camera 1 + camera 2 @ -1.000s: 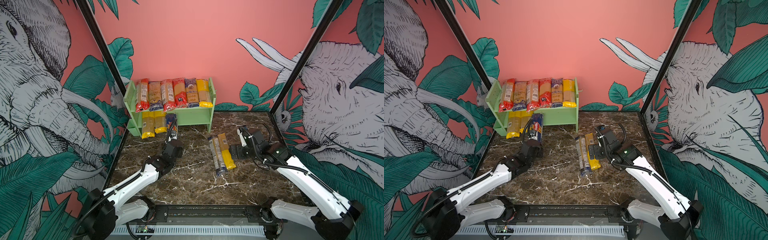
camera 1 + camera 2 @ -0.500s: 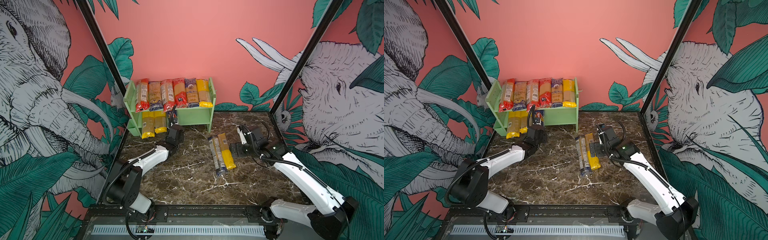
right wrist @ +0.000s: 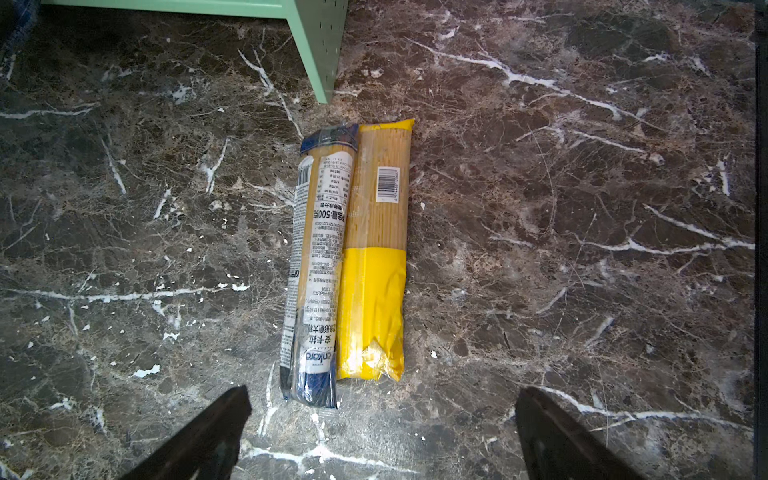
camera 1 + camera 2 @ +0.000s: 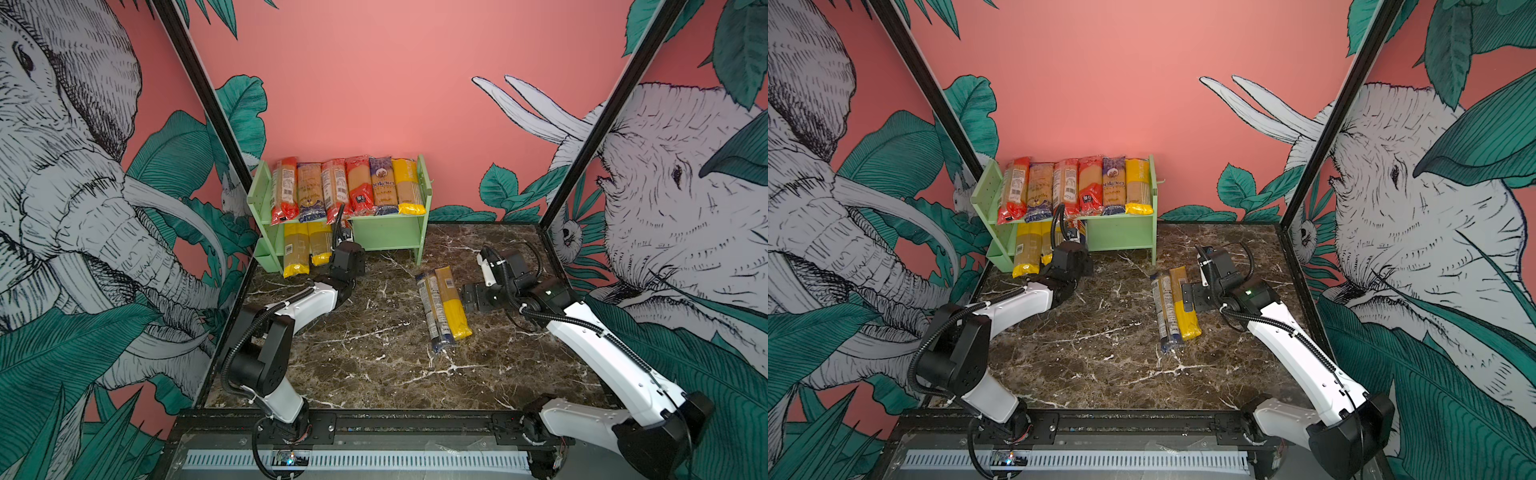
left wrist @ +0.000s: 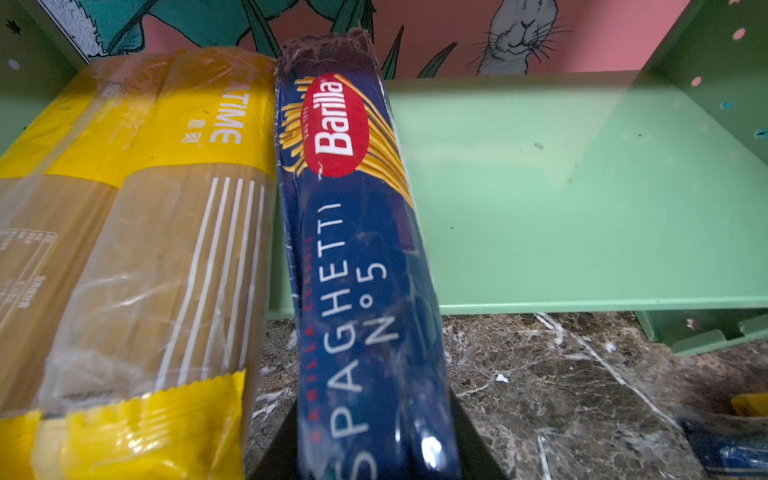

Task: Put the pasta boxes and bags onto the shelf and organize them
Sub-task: 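Lift the blue Barilla pack upright onto the lower shelf tier with left gripper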

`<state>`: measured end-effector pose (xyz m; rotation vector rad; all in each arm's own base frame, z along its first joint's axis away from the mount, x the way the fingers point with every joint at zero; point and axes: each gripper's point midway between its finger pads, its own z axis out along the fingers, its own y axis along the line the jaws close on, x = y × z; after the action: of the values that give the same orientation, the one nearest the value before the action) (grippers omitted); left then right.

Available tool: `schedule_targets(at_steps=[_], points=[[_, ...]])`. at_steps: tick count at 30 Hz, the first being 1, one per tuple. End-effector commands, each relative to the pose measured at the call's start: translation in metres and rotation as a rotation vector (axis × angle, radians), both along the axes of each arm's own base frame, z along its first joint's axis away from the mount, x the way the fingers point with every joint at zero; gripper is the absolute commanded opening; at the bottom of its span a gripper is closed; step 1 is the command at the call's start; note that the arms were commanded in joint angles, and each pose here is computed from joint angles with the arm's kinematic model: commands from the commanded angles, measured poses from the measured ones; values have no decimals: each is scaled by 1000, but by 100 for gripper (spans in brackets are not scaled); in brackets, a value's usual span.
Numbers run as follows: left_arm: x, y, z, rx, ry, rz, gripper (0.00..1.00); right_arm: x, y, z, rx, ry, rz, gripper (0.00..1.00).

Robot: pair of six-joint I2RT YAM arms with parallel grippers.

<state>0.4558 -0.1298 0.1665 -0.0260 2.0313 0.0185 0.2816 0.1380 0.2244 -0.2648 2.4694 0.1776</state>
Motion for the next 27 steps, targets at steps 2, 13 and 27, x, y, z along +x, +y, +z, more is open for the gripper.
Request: schedule_targets(at_steps=[2,13,27], points=[[13,13,33,-42,-115,58,43,4,1,13,21,-27,-8,99],[-5,15,30,-67,-85,44,78,3,3,21,55,-21,-22,99],[-53,-3,39,-79,-47,-35,79,-7,-3,14,58,2,-44,99]])
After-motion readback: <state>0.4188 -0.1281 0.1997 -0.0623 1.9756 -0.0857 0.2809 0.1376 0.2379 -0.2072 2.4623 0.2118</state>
